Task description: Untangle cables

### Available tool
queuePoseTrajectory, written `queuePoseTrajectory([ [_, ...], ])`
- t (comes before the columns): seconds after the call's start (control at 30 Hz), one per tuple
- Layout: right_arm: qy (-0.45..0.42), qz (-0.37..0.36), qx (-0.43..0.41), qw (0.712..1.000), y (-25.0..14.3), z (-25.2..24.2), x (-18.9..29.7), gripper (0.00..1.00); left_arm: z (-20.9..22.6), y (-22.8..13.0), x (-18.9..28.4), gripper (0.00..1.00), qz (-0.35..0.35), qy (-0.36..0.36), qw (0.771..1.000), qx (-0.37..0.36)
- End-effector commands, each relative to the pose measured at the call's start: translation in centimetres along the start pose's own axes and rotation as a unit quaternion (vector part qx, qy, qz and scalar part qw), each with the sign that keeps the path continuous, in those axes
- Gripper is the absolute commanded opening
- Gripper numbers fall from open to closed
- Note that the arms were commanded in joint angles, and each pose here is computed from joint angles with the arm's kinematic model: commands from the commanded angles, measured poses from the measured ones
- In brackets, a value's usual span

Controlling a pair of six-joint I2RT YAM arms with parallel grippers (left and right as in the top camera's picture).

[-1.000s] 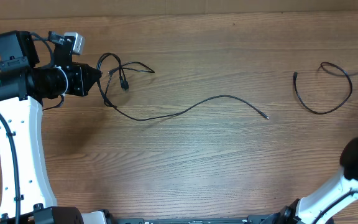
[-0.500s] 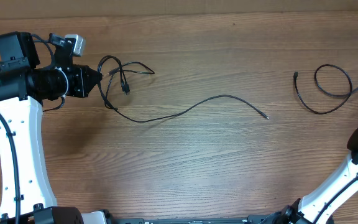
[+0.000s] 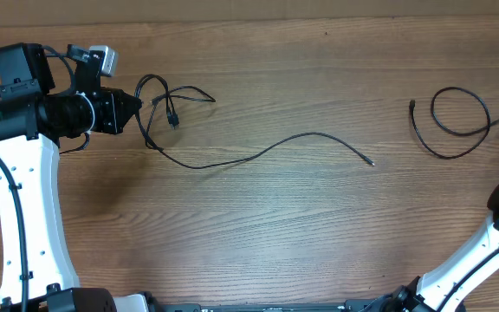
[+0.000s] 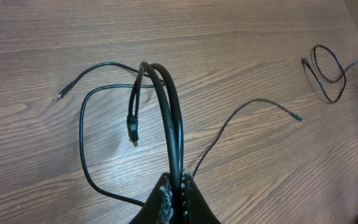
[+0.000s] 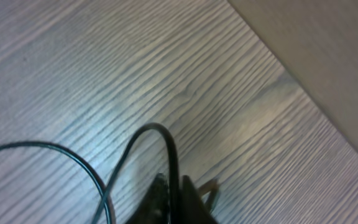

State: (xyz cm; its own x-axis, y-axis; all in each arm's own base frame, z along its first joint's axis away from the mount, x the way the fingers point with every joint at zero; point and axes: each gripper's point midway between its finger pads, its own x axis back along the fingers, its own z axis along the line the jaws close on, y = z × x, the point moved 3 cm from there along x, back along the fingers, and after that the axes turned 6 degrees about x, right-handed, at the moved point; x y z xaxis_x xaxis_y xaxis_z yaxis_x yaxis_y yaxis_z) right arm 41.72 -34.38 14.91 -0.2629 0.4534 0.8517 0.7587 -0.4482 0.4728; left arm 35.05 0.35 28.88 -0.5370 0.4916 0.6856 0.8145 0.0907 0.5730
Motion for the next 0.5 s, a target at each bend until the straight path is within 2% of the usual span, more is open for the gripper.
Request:
queuePoseTrajectory([
  [0.0,0.004,-0.005,-0.005,1.0,0.1,0.1,-0.1,0.65,-0.3,0.1,-0.1,0.04,-0.002,-0.004,1.0,-0.002],
  [0.03,0.003,-0.008,-0.006,1.0,0.3,0.0,0.1,1.0,-0.3,0.1,-0.1,0.04,-0.002,-0.003,1.0,-0.002],
  [0.17,0.008,-0.036,-0.058,0.998,1.9,-0.2,2.4,1.0,-0.3,0.2,-0.1,0.04,-0.003,-0.003,1.0,-0.003],
  [0.27,0.052,-0.064,-0.059,0.995,3.2,0.7,5.2,1.0,-0.2,0.2,-0.1,0.04,-0.003,-0.002,1.0,-0.003],
  [0.47,0.234,-0.074,-0.038,0.969,3.1,5.7,10.7,1.0,-0.2,0.4,-0.1,0.04,-0.008,-0.001,1.0,-0.007],
])
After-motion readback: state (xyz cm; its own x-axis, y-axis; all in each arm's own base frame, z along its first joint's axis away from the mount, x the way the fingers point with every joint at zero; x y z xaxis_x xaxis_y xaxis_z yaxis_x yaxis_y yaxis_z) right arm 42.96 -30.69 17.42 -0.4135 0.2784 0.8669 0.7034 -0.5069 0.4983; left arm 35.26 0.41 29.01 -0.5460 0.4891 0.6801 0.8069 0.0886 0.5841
